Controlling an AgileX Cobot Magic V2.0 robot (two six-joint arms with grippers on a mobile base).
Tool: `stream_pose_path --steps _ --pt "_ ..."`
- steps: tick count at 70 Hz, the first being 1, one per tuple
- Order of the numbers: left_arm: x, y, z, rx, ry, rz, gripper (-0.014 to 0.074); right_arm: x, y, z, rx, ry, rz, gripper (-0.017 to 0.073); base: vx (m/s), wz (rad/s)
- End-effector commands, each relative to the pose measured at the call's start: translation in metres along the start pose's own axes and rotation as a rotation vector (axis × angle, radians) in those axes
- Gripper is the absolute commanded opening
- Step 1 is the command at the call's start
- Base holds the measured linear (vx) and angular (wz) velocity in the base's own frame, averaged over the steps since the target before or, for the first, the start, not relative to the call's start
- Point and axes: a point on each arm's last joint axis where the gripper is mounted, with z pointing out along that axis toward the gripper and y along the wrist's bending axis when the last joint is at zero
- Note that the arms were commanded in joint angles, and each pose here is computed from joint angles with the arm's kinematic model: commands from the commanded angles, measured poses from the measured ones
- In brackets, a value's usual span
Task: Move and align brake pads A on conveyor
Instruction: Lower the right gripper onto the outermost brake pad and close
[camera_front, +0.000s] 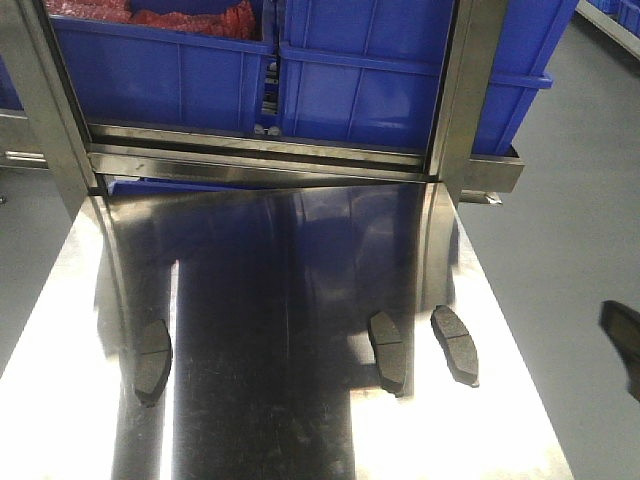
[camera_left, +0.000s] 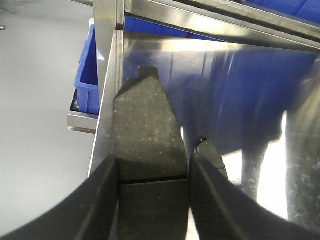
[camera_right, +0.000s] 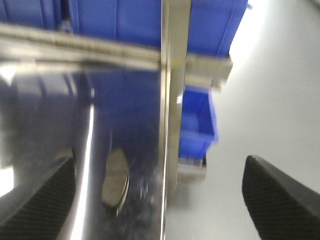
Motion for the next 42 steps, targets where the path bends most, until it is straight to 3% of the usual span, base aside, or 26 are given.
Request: stream_pose_path --steps 1,23,42 --pt "-0.015 -0.005 -0.006 0.042 -0.101 0.005 0.0174 -0.022 0.000 0.024 -0.010 0.069 0.029 0.0607 0.00 0.00" --pt "-0.015 -0.005 -0.006 0.042 -0.101 0.005 0.0174 -0.031 0.004 0.131 -0.038 0.427 0.099 0.0594 0.00 0.00" --pt "-0.015 -0.005 -0.006 0.042 -0.101 0.005 0.0174 -0.020 0.037 0.194 -0.107 0.564 0.043 0.0594 0.00 0.00"
